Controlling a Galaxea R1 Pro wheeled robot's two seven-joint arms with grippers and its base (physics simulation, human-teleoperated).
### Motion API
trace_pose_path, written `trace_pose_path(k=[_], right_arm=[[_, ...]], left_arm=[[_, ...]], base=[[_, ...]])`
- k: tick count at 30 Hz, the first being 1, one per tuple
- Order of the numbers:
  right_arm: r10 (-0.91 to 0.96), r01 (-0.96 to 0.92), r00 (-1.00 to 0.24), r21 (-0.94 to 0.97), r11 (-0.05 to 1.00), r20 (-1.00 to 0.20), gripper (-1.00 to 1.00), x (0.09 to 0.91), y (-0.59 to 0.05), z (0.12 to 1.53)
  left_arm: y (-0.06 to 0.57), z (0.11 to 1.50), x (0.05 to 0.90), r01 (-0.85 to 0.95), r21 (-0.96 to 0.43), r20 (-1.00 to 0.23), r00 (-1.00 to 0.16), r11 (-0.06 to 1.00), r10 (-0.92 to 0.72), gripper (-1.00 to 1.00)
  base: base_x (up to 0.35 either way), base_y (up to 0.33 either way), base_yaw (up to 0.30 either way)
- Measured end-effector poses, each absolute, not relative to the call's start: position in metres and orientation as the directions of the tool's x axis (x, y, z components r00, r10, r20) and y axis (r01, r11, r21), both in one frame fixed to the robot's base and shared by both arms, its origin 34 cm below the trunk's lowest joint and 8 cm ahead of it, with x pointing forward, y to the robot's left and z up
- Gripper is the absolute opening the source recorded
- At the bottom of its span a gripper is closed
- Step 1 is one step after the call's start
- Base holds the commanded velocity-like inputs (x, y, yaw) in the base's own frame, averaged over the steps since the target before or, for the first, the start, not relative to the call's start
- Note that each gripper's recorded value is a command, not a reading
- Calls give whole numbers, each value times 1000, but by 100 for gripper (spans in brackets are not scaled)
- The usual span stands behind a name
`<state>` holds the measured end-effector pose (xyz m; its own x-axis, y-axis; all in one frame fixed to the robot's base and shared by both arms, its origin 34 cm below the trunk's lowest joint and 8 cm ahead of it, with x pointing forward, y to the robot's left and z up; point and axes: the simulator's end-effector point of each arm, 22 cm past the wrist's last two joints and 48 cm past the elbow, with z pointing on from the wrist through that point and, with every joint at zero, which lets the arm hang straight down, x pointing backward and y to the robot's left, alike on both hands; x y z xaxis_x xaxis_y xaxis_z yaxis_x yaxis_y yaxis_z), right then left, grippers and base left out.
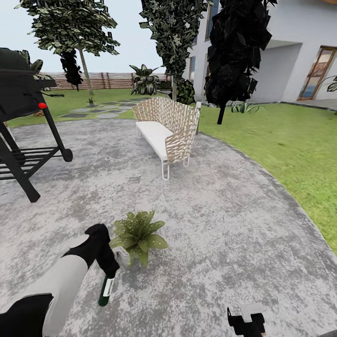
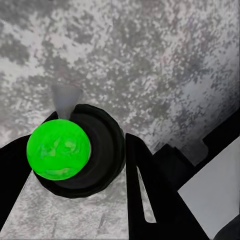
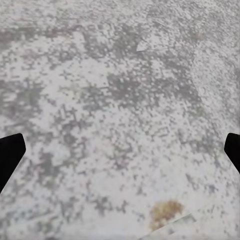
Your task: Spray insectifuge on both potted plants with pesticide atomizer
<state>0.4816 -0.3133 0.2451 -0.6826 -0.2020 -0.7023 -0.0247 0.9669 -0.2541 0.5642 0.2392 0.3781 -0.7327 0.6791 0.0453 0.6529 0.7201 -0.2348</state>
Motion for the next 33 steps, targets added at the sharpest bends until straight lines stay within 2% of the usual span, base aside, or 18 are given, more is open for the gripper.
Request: trace_pose_path(k=[6,9,13,16,21,25,33], right_arm=[[-202,-24,-683,-254,967,-702,100,482,-313,245],[-202,-25,-683,-253,967,-702,100,482,-312,245],[-201,-25,-683,-252,967,-703,100,482,-311,245],[-204,-25,-683,-256,966,-702,100,482,-315,245],[-205,-25,-683,-259,966,-701,100,482,-317,245],[-205,-25,-683,-259,966,-701,100,482,-317,245],[-200,-24,-683,-253,967,-703,100,482,-312,245]], left_arm=[[223,356,571,605,-171,-16,-791,778,611,-100],[223,350,571,592,-140,-12,-802,793,597,-100],[215,343,560,535,-172,3,-839,827,544,-100],[221,332,563,504,-123,-16,-862,855,506,-100],[219,326,560,472,-129,-31,-881,872,472,-100],[224,327,554,375,-161,-4,-925,913,380,-100],[227,325,549,365,-165,15,-928,916,373,-100]], base=[[0,0,0],[0,0,0],[0,0,0],[0,0,0],[0,0,0],[0,0,0],[0,0,0]])
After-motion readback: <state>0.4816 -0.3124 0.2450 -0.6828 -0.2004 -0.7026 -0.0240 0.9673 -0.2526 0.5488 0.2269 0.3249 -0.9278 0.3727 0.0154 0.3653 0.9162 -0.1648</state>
